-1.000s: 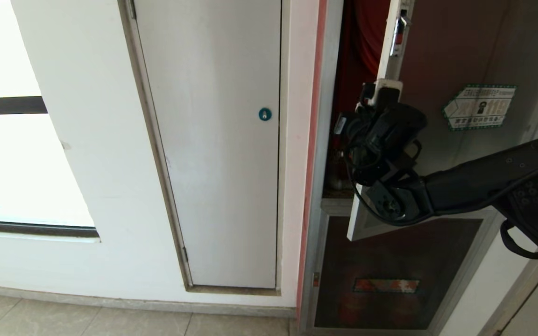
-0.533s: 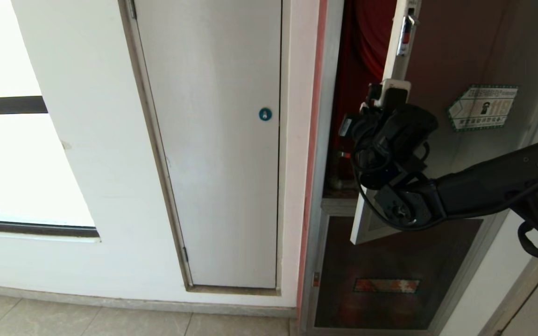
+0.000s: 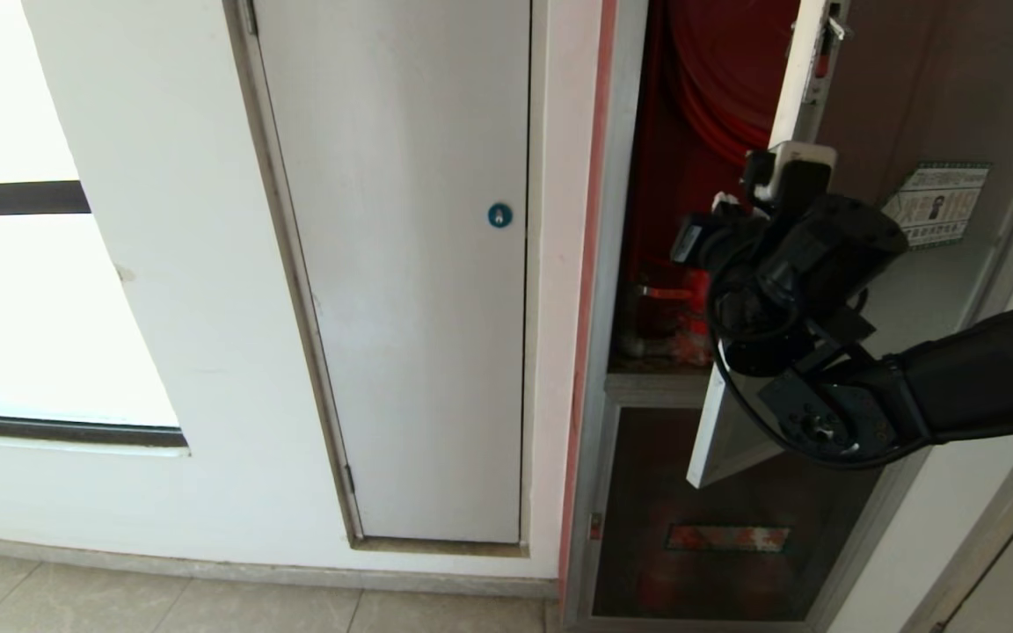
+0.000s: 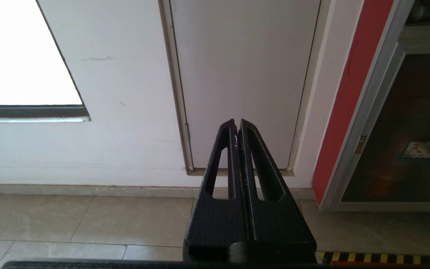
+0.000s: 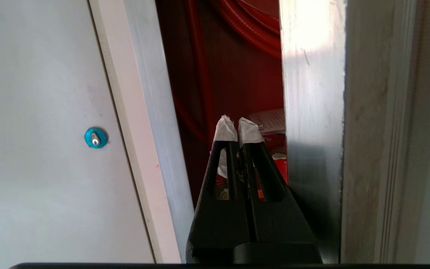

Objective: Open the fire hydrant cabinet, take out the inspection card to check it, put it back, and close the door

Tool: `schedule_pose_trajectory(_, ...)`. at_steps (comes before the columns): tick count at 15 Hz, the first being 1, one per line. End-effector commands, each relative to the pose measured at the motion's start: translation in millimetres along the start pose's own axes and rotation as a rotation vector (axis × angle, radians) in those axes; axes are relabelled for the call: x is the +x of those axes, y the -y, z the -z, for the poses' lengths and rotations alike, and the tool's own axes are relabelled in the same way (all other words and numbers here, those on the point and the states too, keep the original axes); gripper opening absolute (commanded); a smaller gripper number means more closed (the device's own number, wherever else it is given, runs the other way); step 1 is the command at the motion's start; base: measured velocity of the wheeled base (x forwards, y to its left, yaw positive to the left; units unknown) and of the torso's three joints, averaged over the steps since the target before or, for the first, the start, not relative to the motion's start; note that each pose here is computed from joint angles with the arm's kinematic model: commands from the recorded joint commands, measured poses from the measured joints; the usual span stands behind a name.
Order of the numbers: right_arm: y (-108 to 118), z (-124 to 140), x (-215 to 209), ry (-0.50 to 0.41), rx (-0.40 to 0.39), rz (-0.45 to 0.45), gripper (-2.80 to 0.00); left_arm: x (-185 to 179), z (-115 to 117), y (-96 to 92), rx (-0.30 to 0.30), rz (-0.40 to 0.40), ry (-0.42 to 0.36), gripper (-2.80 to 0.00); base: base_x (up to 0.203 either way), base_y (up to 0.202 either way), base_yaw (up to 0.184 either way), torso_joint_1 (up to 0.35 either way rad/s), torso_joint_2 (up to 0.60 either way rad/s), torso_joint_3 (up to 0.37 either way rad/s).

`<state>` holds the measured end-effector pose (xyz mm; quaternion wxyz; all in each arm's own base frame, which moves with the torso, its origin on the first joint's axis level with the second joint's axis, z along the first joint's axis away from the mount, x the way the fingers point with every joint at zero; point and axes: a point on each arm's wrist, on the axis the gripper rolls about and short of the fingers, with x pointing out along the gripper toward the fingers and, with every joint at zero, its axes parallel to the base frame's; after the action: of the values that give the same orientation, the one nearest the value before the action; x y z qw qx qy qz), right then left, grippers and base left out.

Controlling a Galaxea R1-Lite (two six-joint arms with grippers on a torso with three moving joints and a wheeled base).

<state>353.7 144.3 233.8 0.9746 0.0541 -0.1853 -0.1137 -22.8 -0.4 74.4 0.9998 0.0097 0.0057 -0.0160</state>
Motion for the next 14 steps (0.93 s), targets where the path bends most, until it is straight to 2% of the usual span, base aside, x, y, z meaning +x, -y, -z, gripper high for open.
schedule_pose_trajectory(1, 10, -23, -10, 0.029, 0.021, 0.009, -2.80, 0, 0, 0.0, 0.000, 0.000, -0.001, -2.80, 0.000, 0.000, 0.000, 0.000, 0.00, 0.000)
schedule_pose_trajectory(14, 67, -95, -74, 0.074, 0.061, 0.064, -2.80, 0, 0, 0.0, 0.000, 0.000, -0.001, -2.80, 0.000, 0.000, 0.000, 0.000, 0.00, 0.000)
